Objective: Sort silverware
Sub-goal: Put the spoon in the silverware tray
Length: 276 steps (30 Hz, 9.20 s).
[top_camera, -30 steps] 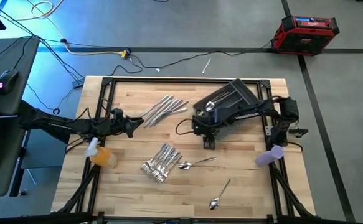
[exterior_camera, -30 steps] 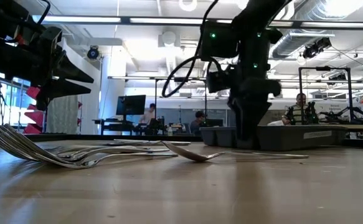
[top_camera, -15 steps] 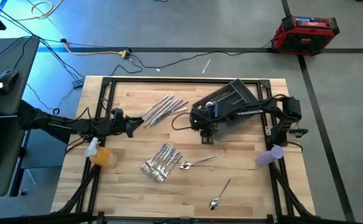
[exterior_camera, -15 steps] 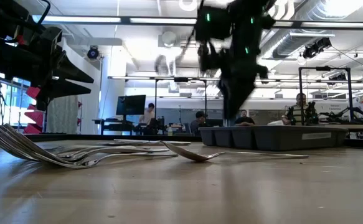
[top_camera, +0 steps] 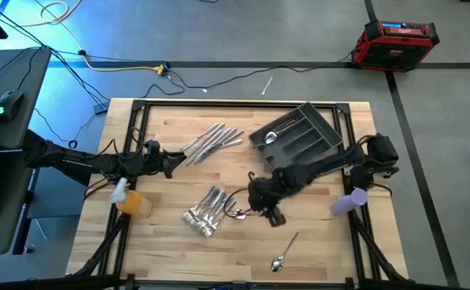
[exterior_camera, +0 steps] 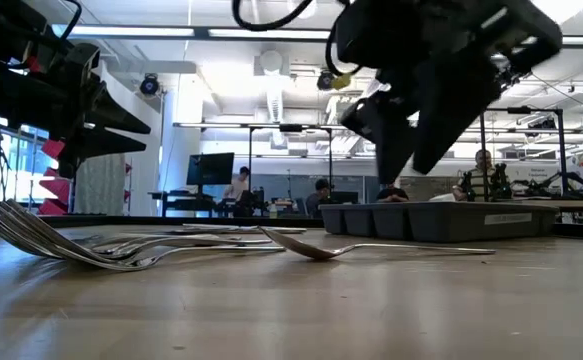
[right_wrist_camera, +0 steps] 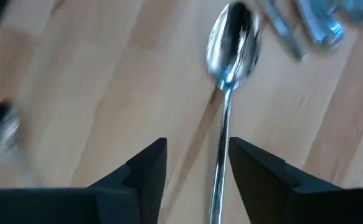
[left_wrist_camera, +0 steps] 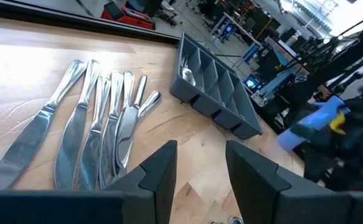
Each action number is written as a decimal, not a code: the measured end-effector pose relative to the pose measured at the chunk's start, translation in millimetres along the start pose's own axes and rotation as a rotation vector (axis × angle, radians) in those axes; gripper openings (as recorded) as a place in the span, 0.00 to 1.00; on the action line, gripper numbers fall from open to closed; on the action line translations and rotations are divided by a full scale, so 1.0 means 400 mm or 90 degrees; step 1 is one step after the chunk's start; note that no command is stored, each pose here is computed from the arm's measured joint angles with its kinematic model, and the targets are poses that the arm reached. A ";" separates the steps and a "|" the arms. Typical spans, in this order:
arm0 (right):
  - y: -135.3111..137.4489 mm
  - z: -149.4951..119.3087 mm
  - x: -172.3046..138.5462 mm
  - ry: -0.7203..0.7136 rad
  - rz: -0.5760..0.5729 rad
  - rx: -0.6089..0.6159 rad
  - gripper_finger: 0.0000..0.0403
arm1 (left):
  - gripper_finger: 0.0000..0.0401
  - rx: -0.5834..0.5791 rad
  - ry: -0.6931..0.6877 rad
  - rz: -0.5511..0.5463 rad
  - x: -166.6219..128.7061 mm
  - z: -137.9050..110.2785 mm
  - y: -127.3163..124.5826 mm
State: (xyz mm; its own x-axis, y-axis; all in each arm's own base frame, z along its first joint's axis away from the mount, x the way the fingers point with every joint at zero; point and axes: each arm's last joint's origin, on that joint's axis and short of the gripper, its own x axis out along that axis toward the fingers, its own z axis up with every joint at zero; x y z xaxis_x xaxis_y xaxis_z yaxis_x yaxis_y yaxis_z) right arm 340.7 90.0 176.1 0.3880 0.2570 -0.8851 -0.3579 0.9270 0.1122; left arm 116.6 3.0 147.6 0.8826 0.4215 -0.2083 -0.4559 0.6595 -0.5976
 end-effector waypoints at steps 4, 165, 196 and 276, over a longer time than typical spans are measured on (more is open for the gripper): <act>0.034 -0.009 0.035 -0.072 -0.071 0.015 0.48 | 0.30 -0.001 -0.001 0.000 0.000 0.000 0.000; -0.087 0.043 -0.031 -0.138 -0.251 -0.106 0.29 | 0.00 0.226 0.258 -0.175 0.288 -0.096 -0.392; -0.055 0.013 -0.031 -0.022 -0.519 -0.071 0.01 | 0.13 0.249 0.258 -0.128 0.291 -0.097 -0.376; -0.630 -0.182 -0.150 0.192 -0.204 -0.031 0.25 | 0.26 0.459 0.184 0.052 0.200 -0.177 -0.375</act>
State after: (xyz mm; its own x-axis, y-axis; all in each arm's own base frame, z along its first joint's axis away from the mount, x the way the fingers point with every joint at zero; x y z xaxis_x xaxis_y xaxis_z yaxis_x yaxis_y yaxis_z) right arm 345.9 -178.7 167.9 0.2227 -0.1388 -0.9650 -0.3025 0.9311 -0.2037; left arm 263.7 -106.3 165.6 0.7931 0.3721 -0.4822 -0.3948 0.9169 0.0582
